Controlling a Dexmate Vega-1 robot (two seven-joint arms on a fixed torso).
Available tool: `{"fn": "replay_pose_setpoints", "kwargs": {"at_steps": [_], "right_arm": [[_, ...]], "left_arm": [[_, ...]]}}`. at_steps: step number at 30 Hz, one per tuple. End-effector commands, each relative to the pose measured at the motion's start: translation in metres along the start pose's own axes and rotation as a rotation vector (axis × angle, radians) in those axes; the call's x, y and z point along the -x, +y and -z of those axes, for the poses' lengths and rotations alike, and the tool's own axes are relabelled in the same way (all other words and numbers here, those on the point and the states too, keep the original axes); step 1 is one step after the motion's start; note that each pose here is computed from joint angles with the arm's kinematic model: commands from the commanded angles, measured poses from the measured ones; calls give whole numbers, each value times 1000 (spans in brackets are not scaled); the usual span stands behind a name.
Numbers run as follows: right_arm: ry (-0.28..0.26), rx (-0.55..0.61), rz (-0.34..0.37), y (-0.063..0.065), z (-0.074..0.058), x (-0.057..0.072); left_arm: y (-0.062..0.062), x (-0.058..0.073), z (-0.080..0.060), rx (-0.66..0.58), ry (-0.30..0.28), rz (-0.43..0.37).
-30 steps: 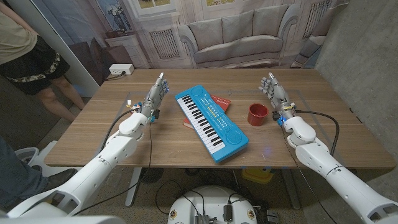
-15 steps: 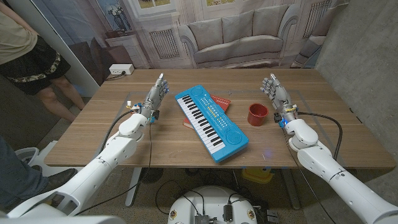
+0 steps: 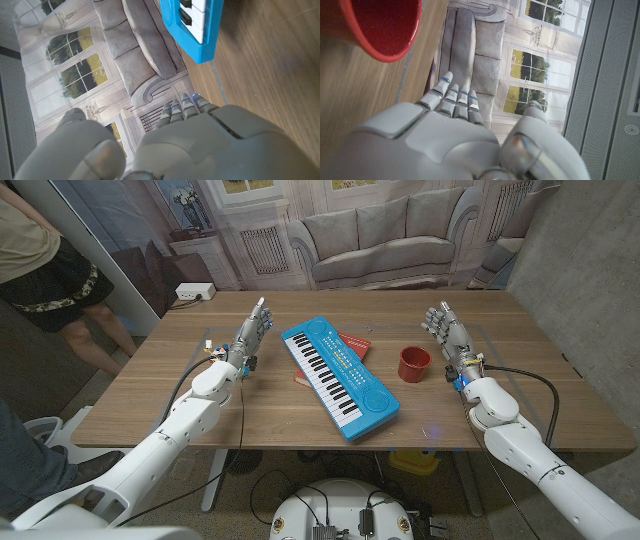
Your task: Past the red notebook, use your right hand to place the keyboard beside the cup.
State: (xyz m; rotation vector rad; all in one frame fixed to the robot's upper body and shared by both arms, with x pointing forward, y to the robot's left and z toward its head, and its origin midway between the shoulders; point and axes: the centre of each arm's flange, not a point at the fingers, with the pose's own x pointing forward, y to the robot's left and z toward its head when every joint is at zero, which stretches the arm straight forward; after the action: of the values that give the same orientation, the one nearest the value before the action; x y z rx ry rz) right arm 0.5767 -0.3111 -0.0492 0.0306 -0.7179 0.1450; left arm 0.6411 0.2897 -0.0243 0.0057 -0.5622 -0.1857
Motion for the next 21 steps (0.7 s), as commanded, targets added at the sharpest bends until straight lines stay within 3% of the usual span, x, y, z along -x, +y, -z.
{"fn": "replay_pose_setpoints", "kwargs": {"at_steps": [1,21], "right_arm": [[9,-3,-6,-2,-6,12],[-4,-16,-30,0,-16,32]], "left_arm": [[-3,-3,-3,-12,2,21],[-1,-15,-7,-40,6,37]]}}
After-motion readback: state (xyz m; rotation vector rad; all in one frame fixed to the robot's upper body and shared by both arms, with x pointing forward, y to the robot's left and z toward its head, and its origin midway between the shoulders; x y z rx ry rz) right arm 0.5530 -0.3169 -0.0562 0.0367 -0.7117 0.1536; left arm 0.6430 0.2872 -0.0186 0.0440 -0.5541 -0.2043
